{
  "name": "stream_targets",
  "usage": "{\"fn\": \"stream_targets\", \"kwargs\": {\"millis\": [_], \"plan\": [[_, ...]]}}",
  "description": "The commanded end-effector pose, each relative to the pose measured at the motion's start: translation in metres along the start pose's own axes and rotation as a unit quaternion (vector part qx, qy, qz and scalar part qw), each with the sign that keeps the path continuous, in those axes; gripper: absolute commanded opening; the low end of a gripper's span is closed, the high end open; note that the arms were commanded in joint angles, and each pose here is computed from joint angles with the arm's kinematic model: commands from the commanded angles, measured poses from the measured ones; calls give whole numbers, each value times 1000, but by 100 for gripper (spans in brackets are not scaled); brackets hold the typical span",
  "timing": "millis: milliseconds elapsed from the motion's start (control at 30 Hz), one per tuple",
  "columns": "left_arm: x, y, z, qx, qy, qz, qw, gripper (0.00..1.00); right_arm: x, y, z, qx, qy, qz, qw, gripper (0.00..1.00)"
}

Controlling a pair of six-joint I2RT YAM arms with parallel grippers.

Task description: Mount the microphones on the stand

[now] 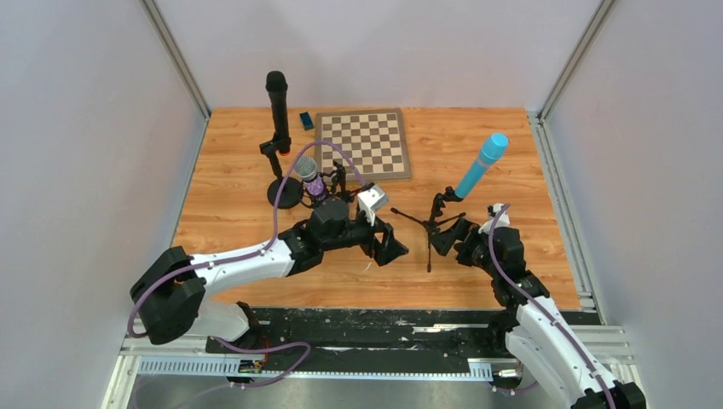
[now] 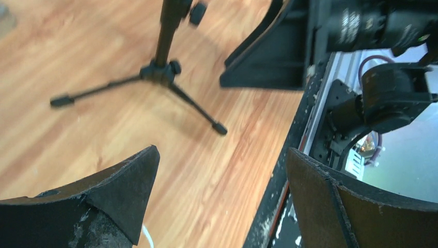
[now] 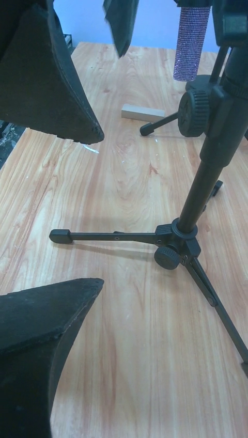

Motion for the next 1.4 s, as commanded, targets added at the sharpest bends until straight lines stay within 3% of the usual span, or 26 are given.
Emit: {"fn": "stream_targets", "kwargs": {"millis": [0,133,433,633,1000,1167,1367], "plan": [[21,12,6,57,-33,-46,997,100,5,-8,1,-16,1,28,999,100],[50,56,29,100,-75,-152,980,100,5,-18,-1,-32,5,60,998,99],[118,126,53,164,-103,-286,938,100,4,-39,-7,-40,7,104,994,98],[173,135,40,161,-198,-333,908,100,6,-56,-9,-53,5,132,990,98],[262,152,20,155,-310,-456,820,100,8,-78,-49,5,-46,182,982,100],[289,154,-10,82,-334,-516,785,100,7,-85,-74,42,-99,200,974,100],[293,169,-46,-43,-355,-530,769,100,13,-90,-112,134,-200,218,946,100]]}}
Point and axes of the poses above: each gripper's point midway between its finger pads, its own x axis back along the fingers, its own y axis along the line the jaws close on, z = x × y, the point moved 3 cm from there along x, back along the fingers, and after that the axes turned 15 degrees about x, right-handed, at the moved point
